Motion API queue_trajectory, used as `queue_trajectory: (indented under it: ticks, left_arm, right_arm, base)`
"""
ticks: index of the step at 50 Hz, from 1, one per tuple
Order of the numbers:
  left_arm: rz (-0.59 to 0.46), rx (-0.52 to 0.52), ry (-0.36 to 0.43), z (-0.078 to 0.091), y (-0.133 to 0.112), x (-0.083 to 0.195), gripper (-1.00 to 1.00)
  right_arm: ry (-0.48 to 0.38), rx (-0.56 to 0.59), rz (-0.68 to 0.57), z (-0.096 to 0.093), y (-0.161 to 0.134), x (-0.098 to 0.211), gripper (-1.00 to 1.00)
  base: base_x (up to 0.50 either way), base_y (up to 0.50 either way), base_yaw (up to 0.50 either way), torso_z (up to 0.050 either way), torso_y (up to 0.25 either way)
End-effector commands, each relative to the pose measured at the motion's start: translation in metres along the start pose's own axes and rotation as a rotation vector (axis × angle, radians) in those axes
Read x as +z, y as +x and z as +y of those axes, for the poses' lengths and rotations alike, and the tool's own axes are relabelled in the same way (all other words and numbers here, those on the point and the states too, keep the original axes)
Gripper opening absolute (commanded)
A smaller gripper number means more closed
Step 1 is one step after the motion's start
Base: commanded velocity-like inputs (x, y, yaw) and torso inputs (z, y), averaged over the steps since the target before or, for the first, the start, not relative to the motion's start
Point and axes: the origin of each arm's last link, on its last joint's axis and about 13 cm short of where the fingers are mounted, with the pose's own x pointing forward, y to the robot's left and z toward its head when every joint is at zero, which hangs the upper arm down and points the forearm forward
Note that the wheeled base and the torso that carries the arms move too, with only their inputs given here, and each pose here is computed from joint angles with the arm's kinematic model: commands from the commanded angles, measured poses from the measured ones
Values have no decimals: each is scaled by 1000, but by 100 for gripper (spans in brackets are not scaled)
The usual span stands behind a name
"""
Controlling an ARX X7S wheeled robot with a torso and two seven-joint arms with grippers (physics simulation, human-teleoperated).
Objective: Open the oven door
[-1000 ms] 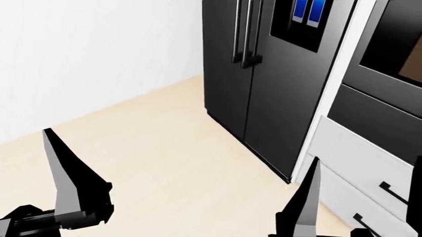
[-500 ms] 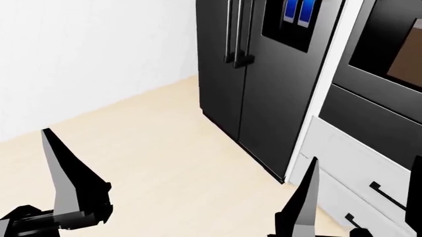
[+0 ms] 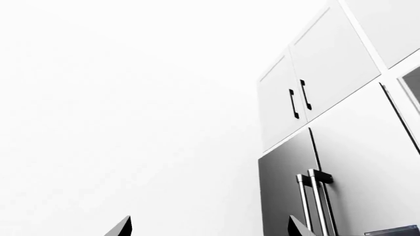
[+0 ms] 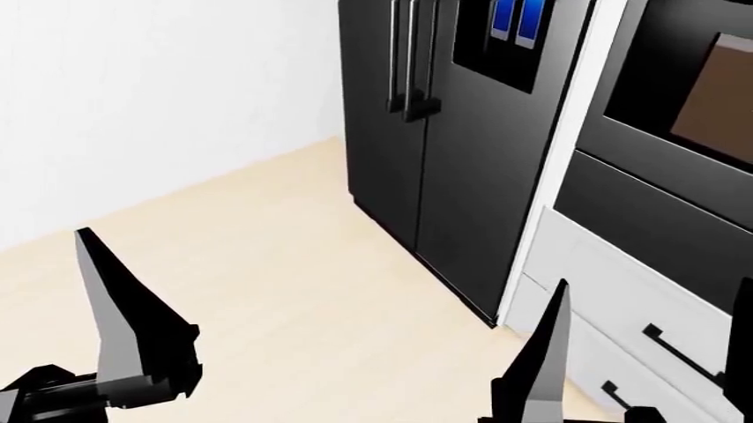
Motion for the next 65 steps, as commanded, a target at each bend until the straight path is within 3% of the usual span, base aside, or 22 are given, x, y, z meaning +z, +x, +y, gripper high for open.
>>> queue_trajectory:
  ticks: [1, 65]
  left_arm:
    - [0, 0, 0, 0, 0, 0, 100]
    - [0, 0, 1, 0, 0, 0, 100]
  right_arm:
    - [-1, 0, 0, 0, 0, 0, 100]
    - [0, -4, 7, 0, -1, 0, 100]
  base:
    - [89, -64, 0, 0, 0]
    - [64, -95, 0, 0, 0]
